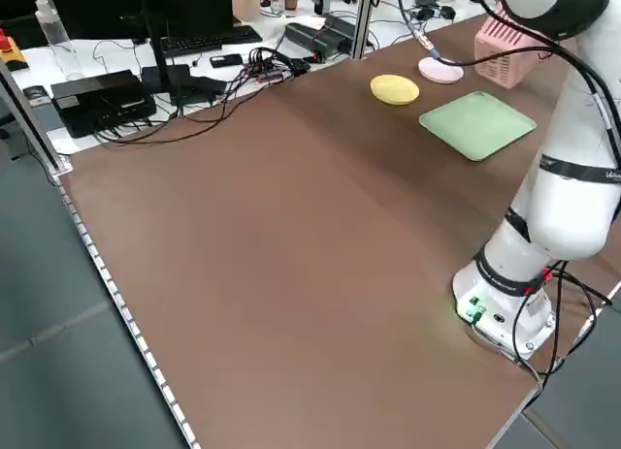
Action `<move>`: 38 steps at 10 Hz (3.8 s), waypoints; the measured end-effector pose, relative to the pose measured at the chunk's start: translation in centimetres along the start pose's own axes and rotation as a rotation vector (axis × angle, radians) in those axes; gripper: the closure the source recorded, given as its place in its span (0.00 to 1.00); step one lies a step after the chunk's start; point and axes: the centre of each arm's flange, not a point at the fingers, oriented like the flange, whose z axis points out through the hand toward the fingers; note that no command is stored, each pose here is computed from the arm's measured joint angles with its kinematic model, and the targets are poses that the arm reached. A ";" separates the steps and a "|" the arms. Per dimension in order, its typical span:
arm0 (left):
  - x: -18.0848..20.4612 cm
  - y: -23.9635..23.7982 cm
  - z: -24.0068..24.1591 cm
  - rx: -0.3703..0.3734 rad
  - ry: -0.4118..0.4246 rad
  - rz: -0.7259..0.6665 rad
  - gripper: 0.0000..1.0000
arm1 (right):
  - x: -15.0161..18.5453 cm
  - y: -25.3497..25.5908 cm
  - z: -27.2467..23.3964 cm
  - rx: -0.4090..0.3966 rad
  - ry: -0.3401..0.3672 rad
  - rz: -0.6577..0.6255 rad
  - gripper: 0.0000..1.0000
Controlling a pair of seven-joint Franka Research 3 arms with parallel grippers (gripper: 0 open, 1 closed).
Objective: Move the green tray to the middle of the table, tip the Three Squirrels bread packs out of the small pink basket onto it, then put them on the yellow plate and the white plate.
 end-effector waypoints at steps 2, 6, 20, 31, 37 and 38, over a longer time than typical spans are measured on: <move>0.1 -0.4 0.1 0.001 0.000 -0.006 0.00 | -0.2 -0.7 2.8 0.062 0.026 0.045 0.93; 0.3 -1.3 -0.6 -0.003 0.014 -0.023 0.00 | -0.8 -0.9 8.5 0.189 0.057 0.044 0.93; 0.2 -3.6 -4.1 0.012 0.065 -0.057 0.00 | -4.7 -1.6 20.0 0.584 0.165 -0.136 0.93; 0.0 -3.5 -3.9 0.014 0.044 -0.055 0.00 | -5.3 0.4 24.7 0.732 0.107 -0.126 0.93; 0.0 -3.4 -3.9 0.014 0.043 -0.054 0.00 | -5.2 1.8 25.3 0.814 0.105 -0.160 0.93; 0.0 -3.4 -3.9 0.014 0.043 -0.055 0.00 | -5.1 2.2 25.4 0.830 0.105 -0.160 0.93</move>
